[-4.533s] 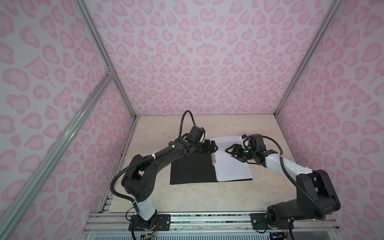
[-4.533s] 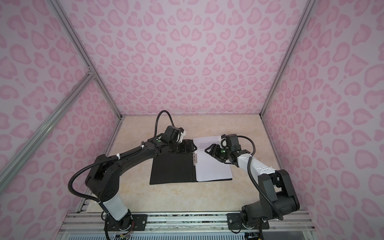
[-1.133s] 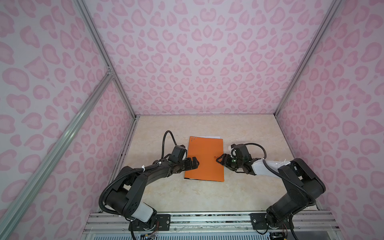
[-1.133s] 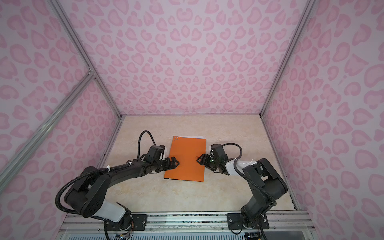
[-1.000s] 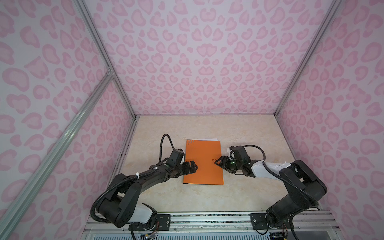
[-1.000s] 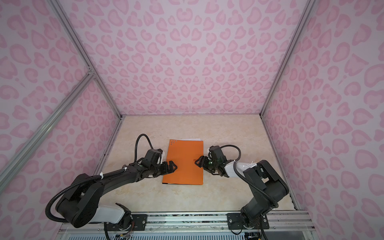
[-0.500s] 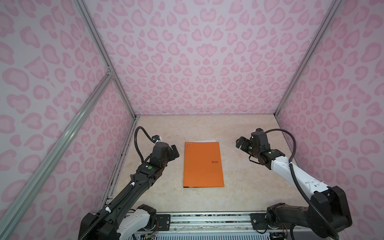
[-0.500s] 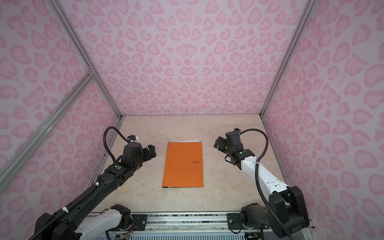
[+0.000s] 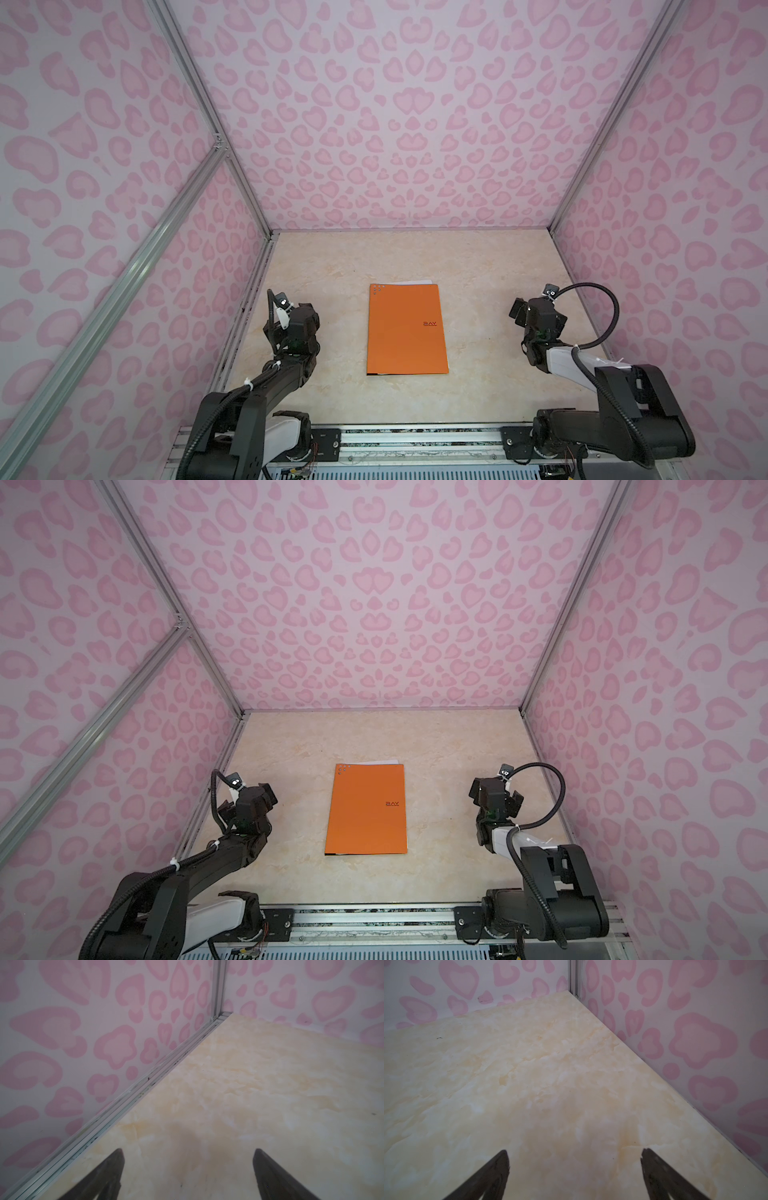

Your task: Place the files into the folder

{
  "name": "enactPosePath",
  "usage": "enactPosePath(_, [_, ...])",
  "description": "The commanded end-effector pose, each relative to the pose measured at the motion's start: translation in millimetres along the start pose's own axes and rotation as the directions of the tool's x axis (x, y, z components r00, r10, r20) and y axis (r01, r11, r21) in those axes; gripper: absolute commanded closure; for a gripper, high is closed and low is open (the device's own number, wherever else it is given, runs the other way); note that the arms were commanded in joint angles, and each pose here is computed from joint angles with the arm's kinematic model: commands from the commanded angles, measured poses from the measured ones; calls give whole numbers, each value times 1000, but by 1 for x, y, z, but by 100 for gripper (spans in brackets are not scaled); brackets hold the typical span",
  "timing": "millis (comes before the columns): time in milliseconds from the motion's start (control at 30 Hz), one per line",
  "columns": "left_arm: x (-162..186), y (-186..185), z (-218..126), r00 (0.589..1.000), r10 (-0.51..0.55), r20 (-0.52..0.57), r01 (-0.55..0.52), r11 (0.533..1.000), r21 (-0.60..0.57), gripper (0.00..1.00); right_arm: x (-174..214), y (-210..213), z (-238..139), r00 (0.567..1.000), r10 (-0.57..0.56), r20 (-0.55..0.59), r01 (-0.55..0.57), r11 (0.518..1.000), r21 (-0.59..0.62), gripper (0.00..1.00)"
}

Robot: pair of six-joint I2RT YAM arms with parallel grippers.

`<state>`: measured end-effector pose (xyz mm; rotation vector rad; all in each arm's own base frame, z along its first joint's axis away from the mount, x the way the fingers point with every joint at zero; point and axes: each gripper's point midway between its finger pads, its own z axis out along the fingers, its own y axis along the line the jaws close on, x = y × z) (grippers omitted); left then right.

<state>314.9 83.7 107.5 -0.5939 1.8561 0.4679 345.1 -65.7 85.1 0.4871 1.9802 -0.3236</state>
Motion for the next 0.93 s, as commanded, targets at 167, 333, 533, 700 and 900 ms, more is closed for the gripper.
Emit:
enactPosePath(167, [-33, -53, 10, 986, -69, 153, 12, 939, 344, 2, -26, 18, 3, 973, 4, 231, 29, 990, -141, 0])
enactPosePath(333, [-22, -73, 22, 994, 6, 107, -47, 922, 384, 4, -25, 32, 14, 981, -63, 184, 91, 986, -143, 0])
enactPosePath(533, [-22, -73, 19, 991, 28, 129, -73, 930, 360, 2, -24, 36, 12, 979, -97, 181, 119, 986, -117, 0])
enactPosePath(700, [-22, -76, 21, 992, 36, 121, -78, 928, 363, 2, -26, 35, 11, 975, -93, 199, 117, 987, -110, 0])
enactPosePath(900, [-20, -84, 19, 993, 46, 110, -90, 895, 437, 2, -25, 35, 12, 978, -97, 186, 119, 987, -109, 0])
